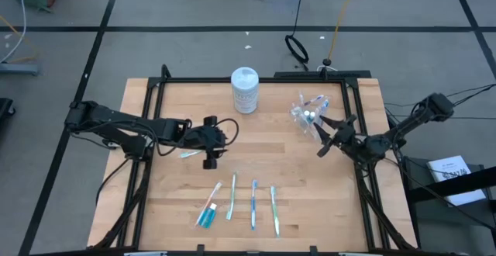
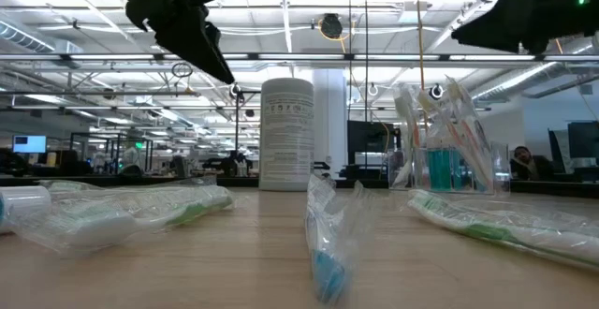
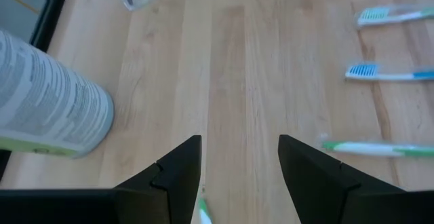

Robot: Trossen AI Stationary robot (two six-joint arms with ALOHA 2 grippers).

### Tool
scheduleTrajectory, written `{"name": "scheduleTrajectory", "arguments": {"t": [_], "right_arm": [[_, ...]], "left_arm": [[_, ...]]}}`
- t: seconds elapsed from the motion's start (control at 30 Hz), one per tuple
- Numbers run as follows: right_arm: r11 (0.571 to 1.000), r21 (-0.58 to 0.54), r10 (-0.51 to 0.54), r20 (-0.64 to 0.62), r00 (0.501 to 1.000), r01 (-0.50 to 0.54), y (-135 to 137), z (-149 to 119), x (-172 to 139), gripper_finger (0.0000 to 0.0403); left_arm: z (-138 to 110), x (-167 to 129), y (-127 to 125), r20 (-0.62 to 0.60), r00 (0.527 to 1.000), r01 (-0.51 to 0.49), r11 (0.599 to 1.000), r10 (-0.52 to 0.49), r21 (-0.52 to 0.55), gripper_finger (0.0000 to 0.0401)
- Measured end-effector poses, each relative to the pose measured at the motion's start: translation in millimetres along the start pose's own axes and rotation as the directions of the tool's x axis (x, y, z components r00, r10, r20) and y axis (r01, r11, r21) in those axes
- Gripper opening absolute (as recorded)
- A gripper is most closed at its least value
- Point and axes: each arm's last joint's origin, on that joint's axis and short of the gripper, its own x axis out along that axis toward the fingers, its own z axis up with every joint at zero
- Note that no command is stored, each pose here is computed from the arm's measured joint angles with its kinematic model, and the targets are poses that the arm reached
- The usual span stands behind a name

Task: Pick & Place toothbrushing station
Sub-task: Put the green toothbrush into the transparent organizer

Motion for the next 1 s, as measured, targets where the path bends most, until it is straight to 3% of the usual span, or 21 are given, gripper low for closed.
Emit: {"name": "scheduleTrajectory", "arguments": {"t": [0.17, 0.3, 0.4, 0.5, 0.67, 0.8, 0.93, 1.0], "right_arm": [[0.998, 0.003, 0.062, 0.007, 0.998, -0.062, 18, 23, 0, 0.0148], [0.984, -0.031, 0.175, 0.017, 0.984, -0.175, 42, 35, 3, 0.0144], [0.984, -0.006, 0.176, -0.007, 0.984, -0.176, 58, 36, 8, 0.0144], [0.981, -0.020, 0.192, -0.045, 0.980, -0.193, 75, 33, 14, 0.0145], [0.945, 0.023, 0.327, -0.113, 0.938, -0.327, 101, 23, 25, 0.0142], [0.935, 0.027, 0.352, -0.177, 0.919, -0.353, 109, 7, 39, 0.0142], [0.927, 0.009, 0.367, -0.223, 0.903, -0.374, 110, -6, 54, 0.0141], [0.925, 0.011, 0.372, -0.237, 0.897, -0.381, 109, -10, 60, 0.0141]], "left_arm": [[4, 0, 0, 0.042, 0.999, -0.003, 1.000, 0.003, 0.006, 0.0202], [5, 0, 0, 0.053, 0.999, -0.007, 0.999, 0.004, 0.049, 0.0202], [5, 0, 1, 0.050, 0.999, -0.015, 0.998, 0.012, 0.057, 0.0202], [5, 0, 1, 0.047, 0.998, -0.032, 0.999, 0.030, 0.029, 0.0202], [3, 0, 2, 0.029, 0.998, -0.061, 0.997, 0.062, -0.037, 0.0202], [0, 0, 3, -0.004, 0.997, -0.080, 0.995, 0.080, -0.065, 0.0202], [-10, -1, 2, -0.104, 0.992, -0.079, 0.997, 0.077, -0.017, 0.0202], [-17, -2, 2, -0.173, 0.982, -0.067, 0.996, 0.076, 0.055, 0.0202]]}}
